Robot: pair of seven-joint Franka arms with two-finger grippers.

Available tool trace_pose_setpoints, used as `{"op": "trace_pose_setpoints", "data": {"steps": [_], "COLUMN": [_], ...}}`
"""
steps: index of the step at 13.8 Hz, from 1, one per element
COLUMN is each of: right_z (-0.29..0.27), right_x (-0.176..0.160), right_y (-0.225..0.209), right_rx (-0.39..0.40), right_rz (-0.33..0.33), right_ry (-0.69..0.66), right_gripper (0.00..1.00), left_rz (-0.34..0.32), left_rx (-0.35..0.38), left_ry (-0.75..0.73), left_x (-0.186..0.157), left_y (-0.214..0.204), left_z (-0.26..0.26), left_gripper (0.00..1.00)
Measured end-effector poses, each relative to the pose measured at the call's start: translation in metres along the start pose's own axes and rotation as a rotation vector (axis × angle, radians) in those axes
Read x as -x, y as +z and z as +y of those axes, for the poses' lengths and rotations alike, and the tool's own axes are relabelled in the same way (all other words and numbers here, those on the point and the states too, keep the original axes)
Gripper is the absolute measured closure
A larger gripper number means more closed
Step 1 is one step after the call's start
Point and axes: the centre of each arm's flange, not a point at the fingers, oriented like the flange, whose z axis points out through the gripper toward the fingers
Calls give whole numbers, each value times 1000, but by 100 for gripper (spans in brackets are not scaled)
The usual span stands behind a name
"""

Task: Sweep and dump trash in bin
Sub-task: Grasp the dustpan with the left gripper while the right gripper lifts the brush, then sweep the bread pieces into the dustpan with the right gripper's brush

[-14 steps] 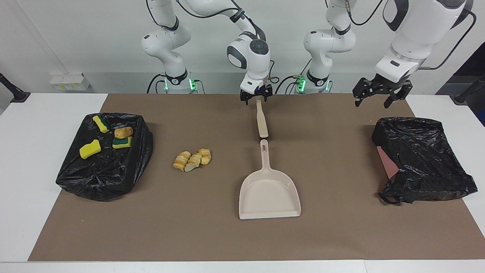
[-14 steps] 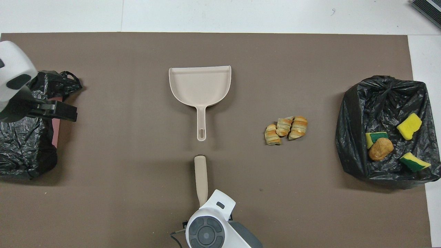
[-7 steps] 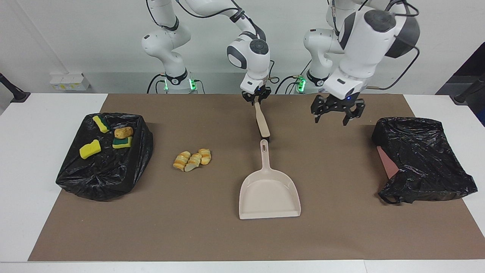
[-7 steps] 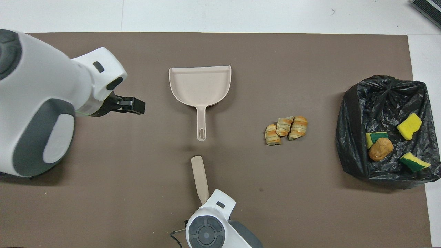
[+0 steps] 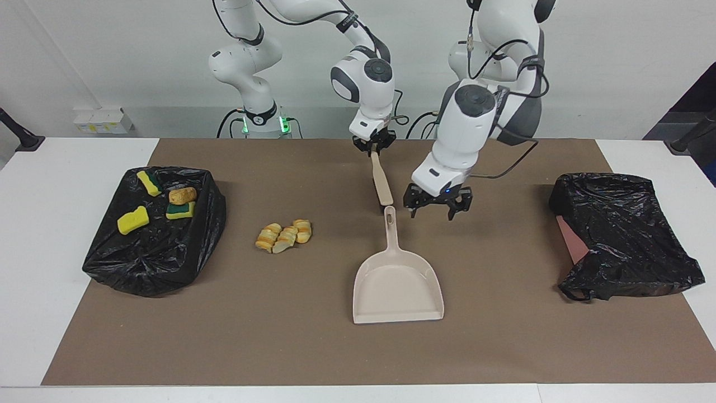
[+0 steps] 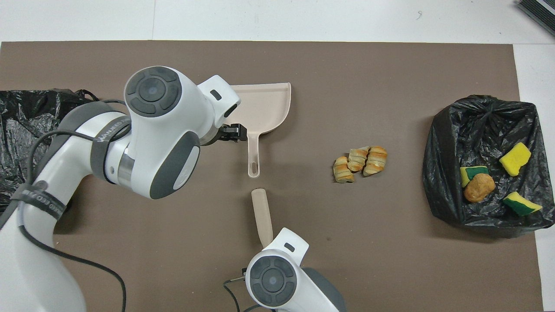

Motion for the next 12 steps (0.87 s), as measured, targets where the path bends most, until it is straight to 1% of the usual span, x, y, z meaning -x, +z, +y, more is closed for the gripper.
{"op": "trace_pose_setpoints", "data": {"steps": [4, 6, 7, 9, 11, 12], "right_z": [74, 121, 148, 198, 248, 271], "right_x": [-22, -31, -36, -47, -59, -64], "right_y": [-56, -81, -92, -103, -102, -101], "right_rx": [18, 53, 85, 150, 187, 203], "right_rz": [-2, 8, 16, 21, 10, 0], "right_ry": [22, 37, 44, 58, 57, 55], "right_gripper": [74, 74, 74, 74, 74, 74], "left_rz": [35, 29, 18, -4, -11, -12], "left_rx": [26, 27, 25, 16, 15, 14], "left_ry": [6, 17, 24, 37, 37, 34], "left_x": [3, 5, 6, 10, 12, 12], "left_y": [27, 43, 54, 78, 92, 93], "left_z": [38, 47, 52, 63, 70, 70], "left_gripper": [0, 0, 0, 0, 0, 5]}}
